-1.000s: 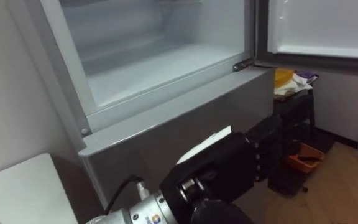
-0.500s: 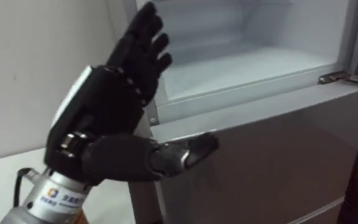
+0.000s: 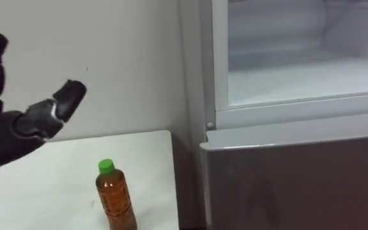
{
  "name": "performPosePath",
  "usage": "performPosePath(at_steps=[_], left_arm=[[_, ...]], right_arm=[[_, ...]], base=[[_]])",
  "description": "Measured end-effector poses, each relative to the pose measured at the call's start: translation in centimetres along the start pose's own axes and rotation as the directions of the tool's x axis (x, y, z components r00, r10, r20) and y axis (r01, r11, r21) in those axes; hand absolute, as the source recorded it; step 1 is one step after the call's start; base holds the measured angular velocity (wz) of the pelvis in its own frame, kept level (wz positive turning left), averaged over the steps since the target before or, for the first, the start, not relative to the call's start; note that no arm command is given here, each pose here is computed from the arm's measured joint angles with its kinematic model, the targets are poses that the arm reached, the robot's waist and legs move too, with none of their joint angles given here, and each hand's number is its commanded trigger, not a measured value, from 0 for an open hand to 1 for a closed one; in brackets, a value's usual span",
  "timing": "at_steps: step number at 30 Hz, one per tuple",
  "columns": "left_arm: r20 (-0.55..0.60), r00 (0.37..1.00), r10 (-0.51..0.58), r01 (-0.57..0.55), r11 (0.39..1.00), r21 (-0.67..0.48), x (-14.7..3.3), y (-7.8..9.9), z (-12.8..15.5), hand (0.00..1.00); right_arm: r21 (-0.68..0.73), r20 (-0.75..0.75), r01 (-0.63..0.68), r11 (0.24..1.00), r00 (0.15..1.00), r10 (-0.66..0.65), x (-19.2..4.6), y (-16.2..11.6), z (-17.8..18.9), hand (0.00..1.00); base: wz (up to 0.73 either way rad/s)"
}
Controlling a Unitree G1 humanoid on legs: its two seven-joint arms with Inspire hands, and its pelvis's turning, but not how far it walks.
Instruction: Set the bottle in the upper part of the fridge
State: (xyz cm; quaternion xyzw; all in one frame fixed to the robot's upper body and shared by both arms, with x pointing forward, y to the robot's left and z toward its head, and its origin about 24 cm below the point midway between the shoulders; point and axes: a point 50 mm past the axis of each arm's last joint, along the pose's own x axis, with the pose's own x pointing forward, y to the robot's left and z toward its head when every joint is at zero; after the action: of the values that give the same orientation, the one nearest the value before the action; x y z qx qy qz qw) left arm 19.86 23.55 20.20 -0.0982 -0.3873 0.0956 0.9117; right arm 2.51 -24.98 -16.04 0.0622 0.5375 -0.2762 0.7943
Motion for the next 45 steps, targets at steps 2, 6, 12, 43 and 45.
performPosePath(at_steps=[2, 6, 12, 43, 45], left_arm=[[-0.025, 0.998, 0.049, -0.049, 0.999, 0.022, -0.6, 0.7, -0.1, 0.00], [-0.047, 0.984, 0.172, -0.170, 0.984, 0.044, -1.6, 2.1, -0.3, 0.00], [-0.050, 0.944, 0.326, -0.314, 0.936, 0.160, -2.9, 4.9, -0.2, 0.00], [-0.702, -0.078, 0.708, 0.102, 0.706, 0.701, -34.6, 11.6, -10.3, 0.00], [-0.702, -0.118, 0.702, 0.176, 0.711, 0.681, -35.8, 11.5, -10.0, 0.00]], right_arm=[[0.021, -0.012, -0.006, 1.000, 1.000, 0.007, -0.1, -0.1, -0.4, 0.00], [0.043, -0.016, -0.026, 0.999, 1.000, 0.027, -0.1, 0.1, -0.5, 0.00], [0.070, 0.028, -0.036, 0.997, 0.999, 0.034, -0.3, -0.2, 0.0, 0.00], [0.041, -0.007, -0.124, 0.991, 0.992, 0.125, -0.8, -1.2, -1.5, 0.00], [0.044, -0.012, -0.130, 0.991, 0.991, 0.131, -0.7, -1.1, -1.5, 0.00]], base=[[0.23], [0.11], [0.03], [0.07], [-0.09]])
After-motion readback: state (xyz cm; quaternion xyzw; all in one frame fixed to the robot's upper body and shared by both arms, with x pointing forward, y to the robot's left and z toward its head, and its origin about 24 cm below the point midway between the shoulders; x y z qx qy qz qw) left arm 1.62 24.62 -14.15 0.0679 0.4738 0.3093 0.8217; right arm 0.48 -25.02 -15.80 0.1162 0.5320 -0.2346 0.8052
